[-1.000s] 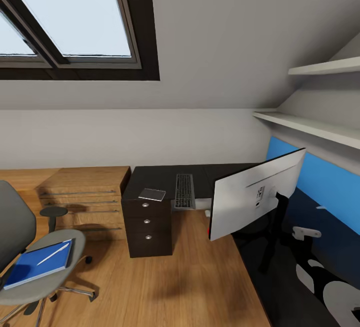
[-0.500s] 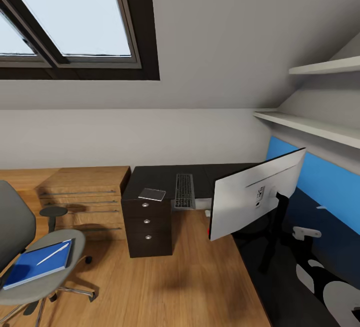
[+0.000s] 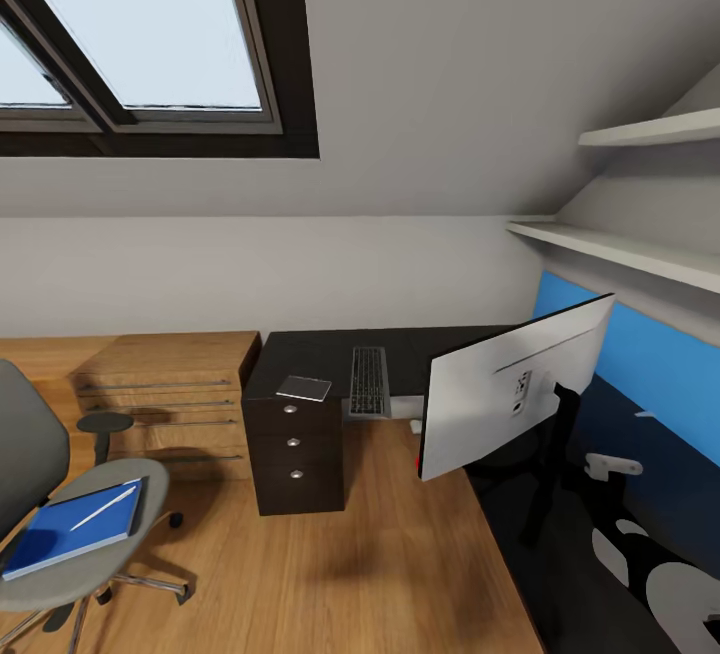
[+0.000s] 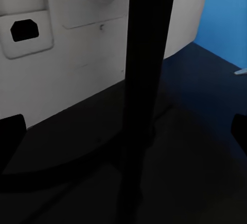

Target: In the bedroom, organize the workspace by keeping the computer under the desk, ensuring the monitor is on the desk, placing the keyboard on the desk next to the monitor, placing the mouse on the desk next to the keyboard, moving the folder from the swivel chair onto the desk next to the mouse, stacking the notebook on top of the folder with the pen on top of the notebook, and positioning the swivel chair next to the desk.

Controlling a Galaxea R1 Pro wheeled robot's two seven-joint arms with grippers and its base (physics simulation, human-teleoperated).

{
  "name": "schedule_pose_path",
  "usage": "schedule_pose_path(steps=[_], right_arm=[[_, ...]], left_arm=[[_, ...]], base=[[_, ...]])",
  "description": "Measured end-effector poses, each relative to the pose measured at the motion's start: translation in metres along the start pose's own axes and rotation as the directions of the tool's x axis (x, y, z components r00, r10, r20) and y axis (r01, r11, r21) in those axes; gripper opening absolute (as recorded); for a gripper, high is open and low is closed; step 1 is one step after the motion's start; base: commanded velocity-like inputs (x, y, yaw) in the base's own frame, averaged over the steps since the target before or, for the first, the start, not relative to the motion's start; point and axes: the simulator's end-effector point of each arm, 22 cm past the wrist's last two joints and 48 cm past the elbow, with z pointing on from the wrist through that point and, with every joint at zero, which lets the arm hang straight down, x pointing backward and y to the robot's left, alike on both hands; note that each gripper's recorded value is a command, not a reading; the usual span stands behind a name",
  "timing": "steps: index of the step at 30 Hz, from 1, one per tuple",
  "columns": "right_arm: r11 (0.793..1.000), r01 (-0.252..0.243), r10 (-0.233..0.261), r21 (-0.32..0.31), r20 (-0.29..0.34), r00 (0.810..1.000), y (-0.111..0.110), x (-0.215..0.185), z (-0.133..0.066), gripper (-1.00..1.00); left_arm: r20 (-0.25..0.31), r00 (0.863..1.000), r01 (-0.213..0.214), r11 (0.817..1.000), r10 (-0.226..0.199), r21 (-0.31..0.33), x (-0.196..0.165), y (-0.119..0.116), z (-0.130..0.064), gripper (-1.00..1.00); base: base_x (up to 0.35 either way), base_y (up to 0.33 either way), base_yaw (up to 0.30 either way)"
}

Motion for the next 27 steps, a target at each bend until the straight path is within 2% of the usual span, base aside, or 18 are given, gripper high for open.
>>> schedule_pose_path(steps=[27], right_arm=[[1.0, 0.0, 0.0, 0.001, 0.001, 1.0, 0.004, 0.021, 0.013, 1.0]], left_arm=[[-0.001, 1.0, 0.0, 1.0, 0.0, 0.0, 0.011, -0.005, 0.023, 1.0]], base=[[0.0, 0.0, 0.0]])
